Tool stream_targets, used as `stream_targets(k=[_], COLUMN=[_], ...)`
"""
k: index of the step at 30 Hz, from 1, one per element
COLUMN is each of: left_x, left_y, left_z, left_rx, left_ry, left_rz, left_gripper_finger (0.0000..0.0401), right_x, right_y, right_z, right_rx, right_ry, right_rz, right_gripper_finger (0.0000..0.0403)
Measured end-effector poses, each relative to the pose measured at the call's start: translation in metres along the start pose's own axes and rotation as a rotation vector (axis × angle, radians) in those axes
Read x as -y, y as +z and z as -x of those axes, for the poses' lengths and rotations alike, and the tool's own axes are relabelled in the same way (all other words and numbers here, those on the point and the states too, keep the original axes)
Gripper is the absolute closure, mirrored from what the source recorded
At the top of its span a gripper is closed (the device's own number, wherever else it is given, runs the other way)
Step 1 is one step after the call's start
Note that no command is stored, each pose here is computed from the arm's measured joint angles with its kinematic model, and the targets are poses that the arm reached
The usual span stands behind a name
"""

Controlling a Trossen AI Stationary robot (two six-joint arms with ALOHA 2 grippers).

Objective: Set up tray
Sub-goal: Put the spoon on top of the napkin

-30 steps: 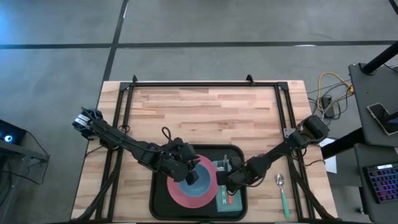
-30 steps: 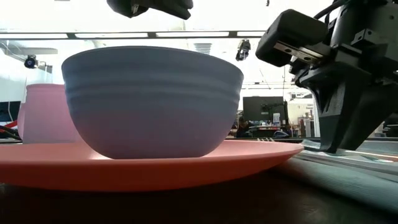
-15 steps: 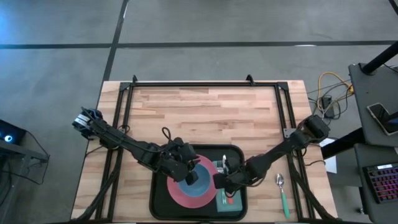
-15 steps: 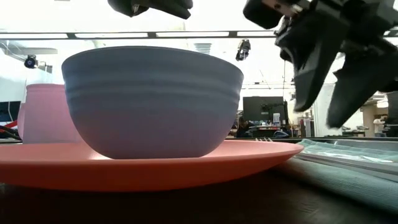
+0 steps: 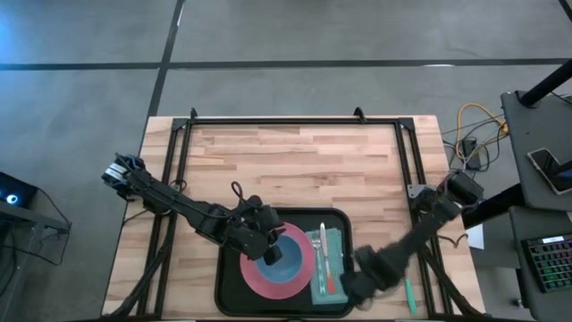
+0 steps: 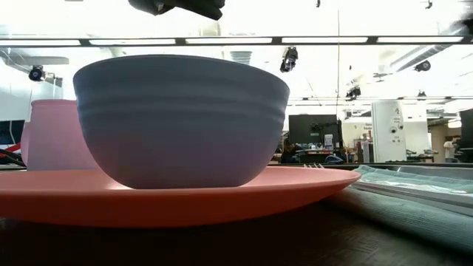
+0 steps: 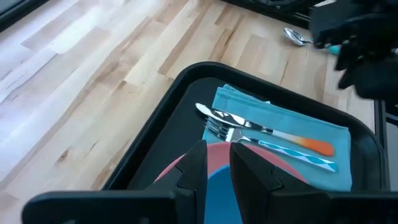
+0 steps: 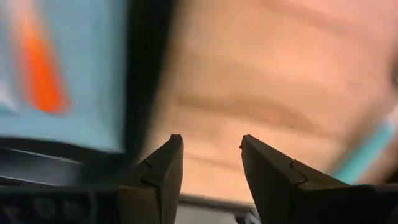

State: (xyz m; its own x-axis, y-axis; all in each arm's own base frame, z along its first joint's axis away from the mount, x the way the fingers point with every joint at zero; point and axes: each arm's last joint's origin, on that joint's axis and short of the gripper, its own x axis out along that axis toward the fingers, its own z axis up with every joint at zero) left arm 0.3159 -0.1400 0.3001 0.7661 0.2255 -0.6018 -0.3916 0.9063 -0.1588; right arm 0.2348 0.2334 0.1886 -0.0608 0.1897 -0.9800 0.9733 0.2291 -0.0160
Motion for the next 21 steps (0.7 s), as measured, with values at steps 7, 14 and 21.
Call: stream_targets(k=[7, 14, 21], left_x=[-0.007, -0.017, -0.019], left_y=[0.005, 0.013, 0.016], left_z=[-0.004, -0.011, -0.013], left_rx=[0.005, -0.001, -0.008], left_ry=[0.020, 0.031, 0.016], left_rz=[-0.029, 0.000, 0.014], left_gripper_finger=[0.0351, 0.0351, 0.0351], right_x=[0.049, 0.074, 0.089], right_y=[-0.039, -0.034, -0.015], right_z=[-0.011, -0.014, -0.034], right_rx=[0.020, 0.121, 0.071], right_ry=[-0.212, -0.334, -0.306], right_rz=[-0.127, -0.136, -0.139], right_gripper_finger=[0.0255, 0.0255, 0.0255])
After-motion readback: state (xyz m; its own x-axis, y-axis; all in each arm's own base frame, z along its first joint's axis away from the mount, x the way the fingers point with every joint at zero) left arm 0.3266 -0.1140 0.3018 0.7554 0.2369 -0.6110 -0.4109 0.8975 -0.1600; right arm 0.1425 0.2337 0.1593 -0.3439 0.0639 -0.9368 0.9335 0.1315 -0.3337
